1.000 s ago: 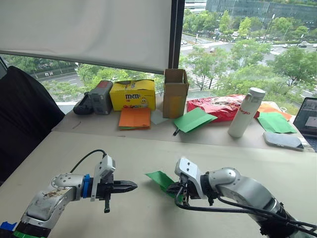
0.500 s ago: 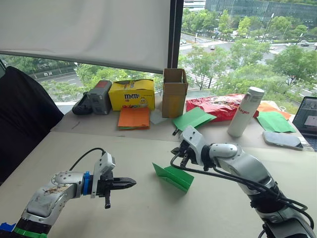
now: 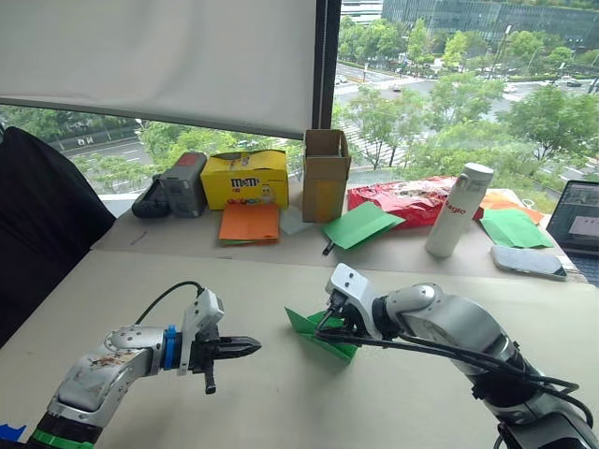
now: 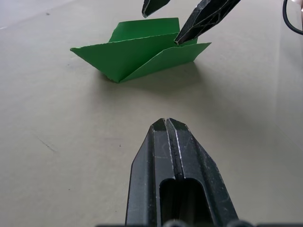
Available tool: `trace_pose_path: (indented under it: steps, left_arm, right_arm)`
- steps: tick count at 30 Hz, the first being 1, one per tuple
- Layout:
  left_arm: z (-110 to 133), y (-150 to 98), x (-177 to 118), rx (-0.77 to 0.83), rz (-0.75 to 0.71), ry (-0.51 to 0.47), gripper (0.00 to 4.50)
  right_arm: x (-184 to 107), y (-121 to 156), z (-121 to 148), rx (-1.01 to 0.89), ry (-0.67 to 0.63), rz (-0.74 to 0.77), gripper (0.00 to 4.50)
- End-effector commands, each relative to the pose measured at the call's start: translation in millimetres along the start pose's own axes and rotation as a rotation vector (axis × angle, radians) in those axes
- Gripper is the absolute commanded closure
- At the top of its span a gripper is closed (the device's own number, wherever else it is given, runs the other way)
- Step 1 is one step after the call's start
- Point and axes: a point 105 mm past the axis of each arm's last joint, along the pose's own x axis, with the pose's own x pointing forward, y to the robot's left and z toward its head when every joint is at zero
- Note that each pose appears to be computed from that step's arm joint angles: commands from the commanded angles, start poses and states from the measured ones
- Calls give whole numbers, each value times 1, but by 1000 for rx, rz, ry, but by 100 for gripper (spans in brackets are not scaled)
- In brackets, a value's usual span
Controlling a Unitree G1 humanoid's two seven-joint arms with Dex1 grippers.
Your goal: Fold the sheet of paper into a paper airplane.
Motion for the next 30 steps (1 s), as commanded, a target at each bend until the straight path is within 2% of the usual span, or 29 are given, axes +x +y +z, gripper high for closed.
trace_pose_path:
  steps: [1,3,6,18,23,26,27,30]
  left_arm:
    - [12,-1,-1,49,2,-8,450]
    - [12,-1,-1,50,2,-5,450]
    - [13,-2,-2,49,2,-3,450]
    - [15,-4,-1,47,3,5,450]
    - [13,-4,0,48,-2,12,450]
    - [13,-4,0,54,-5,15,450]
    - [13,-4,0,56,-6,17,450]
    - [11,-2,0,55,-8,21,450]
  right_arm:
    - [-7,-6,13,9,-51,-22,188]
    - [-6,-7,12,24,-53,-24,238]
    - [-4,-10,8,27,-44,-33,345]
    - [4,-6,-6,31,-5,-20,345]
    - [12,-8,-22,19,44,-35,345]
    - [13,-7,-22,13,35,-32,432]
    - [12,-7,-21,13,30,-30,446]
    - [3,-12,-15,29,-3,-48,446]
